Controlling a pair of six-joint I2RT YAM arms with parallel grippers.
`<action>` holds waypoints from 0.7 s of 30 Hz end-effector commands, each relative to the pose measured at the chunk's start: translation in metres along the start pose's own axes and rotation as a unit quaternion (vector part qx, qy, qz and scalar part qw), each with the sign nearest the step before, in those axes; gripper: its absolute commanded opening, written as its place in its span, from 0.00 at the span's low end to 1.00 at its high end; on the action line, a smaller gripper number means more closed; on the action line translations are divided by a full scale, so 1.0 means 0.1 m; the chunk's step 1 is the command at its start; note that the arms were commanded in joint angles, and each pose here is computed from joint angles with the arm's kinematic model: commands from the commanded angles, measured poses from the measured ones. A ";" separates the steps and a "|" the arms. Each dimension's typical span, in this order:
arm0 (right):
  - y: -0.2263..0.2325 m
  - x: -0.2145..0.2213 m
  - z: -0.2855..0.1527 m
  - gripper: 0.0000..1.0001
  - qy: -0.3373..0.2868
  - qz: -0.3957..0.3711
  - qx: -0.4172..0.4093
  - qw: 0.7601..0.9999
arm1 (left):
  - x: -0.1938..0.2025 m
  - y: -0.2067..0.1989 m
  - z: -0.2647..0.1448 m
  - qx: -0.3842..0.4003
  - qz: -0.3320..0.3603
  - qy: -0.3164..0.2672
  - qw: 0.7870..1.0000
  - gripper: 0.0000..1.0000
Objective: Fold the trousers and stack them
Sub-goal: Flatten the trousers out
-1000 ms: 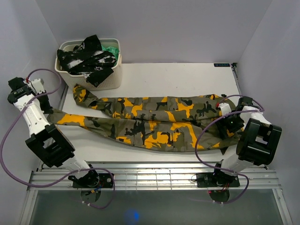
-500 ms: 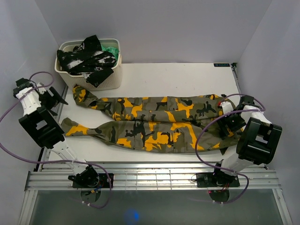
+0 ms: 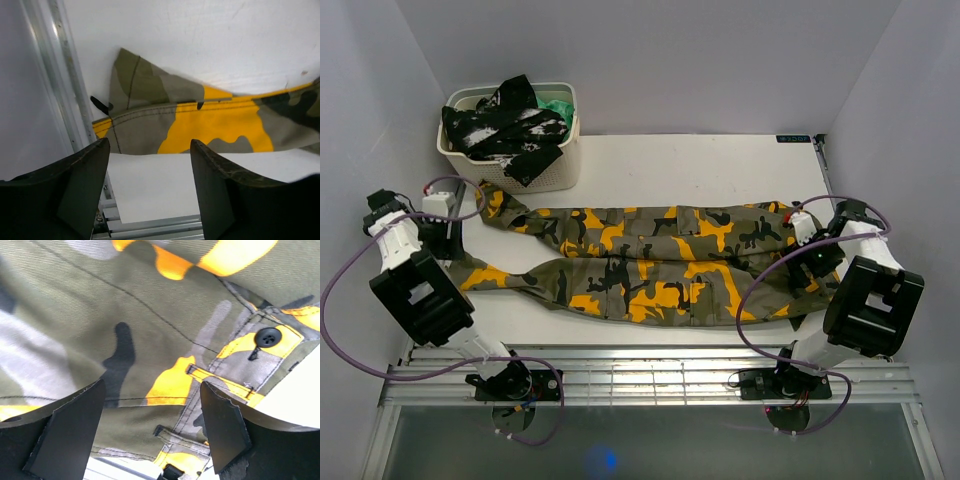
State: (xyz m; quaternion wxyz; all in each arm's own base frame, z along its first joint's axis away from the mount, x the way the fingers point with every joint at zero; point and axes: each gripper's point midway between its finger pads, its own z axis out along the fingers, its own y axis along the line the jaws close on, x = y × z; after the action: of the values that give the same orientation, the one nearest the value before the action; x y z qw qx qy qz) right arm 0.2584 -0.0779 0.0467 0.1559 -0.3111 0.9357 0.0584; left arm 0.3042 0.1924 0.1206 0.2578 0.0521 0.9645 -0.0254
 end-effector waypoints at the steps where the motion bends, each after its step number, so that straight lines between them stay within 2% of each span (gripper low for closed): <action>1: 0.11 -0.07 -0.15 0.81 -0.017 -0.024 -0.027 0.999 | 0.11 0.14 0.02 -0.022 0.114 0.005 0.993 0.74; 5: 0.12 -0.07 -0.19 0.81 -0.011 -0.026 -0.033 0.999 | 0.04 0.28 0.07 -0.022 0.218 0.003 0.976 0.73; 9: 0.13 -0.08 -0.22 0.81 -0.009 -0.021 -0.040 0.999 | -0.05 0.45 0.10 -0.016 0.253 0.021 0.967 0.73; 14: 0.14 -0.09 -0.23 0.81 -0.009 -0.016 -0.042 0.999 | 0.08 0.56 0.27 0.007 0.254 0.060 0.965 0.73; 21: 0.11 -0.01 -0.20 0.80 0.009 -0.020 -0.036 0.999 | 0.31 0.33 0.36 0.078 0.226 0.079 0.968 0.68</action>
State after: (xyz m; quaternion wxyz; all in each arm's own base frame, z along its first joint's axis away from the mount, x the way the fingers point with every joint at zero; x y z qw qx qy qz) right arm 0.2480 -0.0682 0.0619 0.1411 -0.3225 0.9316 0.0911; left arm 0.3037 0.2343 0.0623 0.1671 0.2789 0.9455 -0.0158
